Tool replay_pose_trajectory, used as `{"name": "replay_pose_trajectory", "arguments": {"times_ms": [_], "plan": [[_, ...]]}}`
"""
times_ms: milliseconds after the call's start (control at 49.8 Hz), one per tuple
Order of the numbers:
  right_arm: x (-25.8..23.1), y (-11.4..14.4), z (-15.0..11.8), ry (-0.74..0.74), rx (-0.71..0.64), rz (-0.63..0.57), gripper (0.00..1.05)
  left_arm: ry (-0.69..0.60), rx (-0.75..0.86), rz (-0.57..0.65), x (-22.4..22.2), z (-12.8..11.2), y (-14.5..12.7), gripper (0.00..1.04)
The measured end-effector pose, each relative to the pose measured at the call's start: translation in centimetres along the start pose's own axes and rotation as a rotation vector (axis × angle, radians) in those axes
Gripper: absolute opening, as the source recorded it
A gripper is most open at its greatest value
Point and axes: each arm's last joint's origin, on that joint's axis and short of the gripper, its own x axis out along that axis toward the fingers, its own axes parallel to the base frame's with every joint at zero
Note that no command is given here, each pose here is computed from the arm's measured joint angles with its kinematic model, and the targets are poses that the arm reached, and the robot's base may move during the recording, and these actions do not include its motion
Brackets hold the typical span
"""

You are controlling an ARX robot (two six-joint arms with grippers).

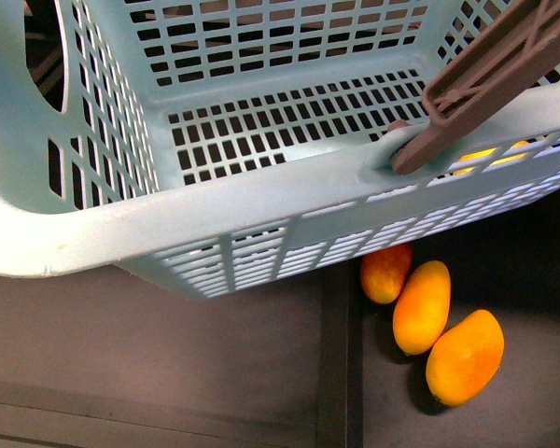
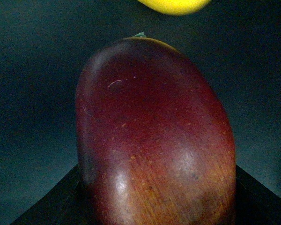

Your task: Pick lemon and mango into basket

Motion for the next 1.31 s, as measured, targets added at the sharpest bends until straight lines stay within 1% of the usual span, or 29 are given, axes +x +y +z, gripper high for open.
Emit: {"name": "replay_pose_trajectory", "arguments": {"times_ms": [40,201,301,322,442,543,663,744,904,985,1105,1306], "plan": [[-0.8,0.5,0.3,-0.015,-0.008,0.026,0.62,0.0,0.0,0.0,0.0,0.0,0.0,0.05],[-6.3,4.1,1.8,-0.099,-0.069,0.205,0.62,0.0,0.0,0.0,0.0,0.0,0.0,0.05],[-9.0,6.0,2.2,-0.139,-0.104,0.278,0.62,0.001,0.0,0.0,0.0,0.0,0.0,0.05],[-10.3,6.9,2.4,-0.16,-0.123,0.315,0.62,0.001,0.0,0.0,0.0,0.0,0.0,0.05],[-15.6,10.1,3.1,-0.253,-0.18,0.468,0.62,-0.002,0.0,0.001,0.0,0.0,0.0,0.05],[-19.5,12.1,3.9,-0.328,-0.207,0.548,0.62,-0.002,0.0,0.001,0.0,0.0,0.0,0.05],[-22.2,13.6,4.6,-0.383,-0.224,0.59,0.62,-0.002,0.0,0.001,0.0,0.0,0.0,0.05],[-23.3,14.6,4.7,-0.403,-0.235,0.611,0.62,-0.002,0.0,0.001,0.0,0.0,0.0,0.05],[-25.1,17.5,4.6,-0.423,-0.255,0.665,0.62,-0.002,0.0,0.001,0.0,0.0,0.0,0.05],[-25.7,20.0,4.4,-0.431,-0.27,0.714,0.62,-0.002,0.0,0.001,0.0,0.0,0.0,0.05],[-25.8,23.4,3.8,-0.442,-0.287,0.767,0.62,-0.002,0.0,0.001,0.0,0.0,0.0,0.05],[-24.6,26.8,3.1,-0.414,-0.309,0.798,0.62,-0.002,0.0,0.001,0.0,0.0,0.0,0.05]]}}
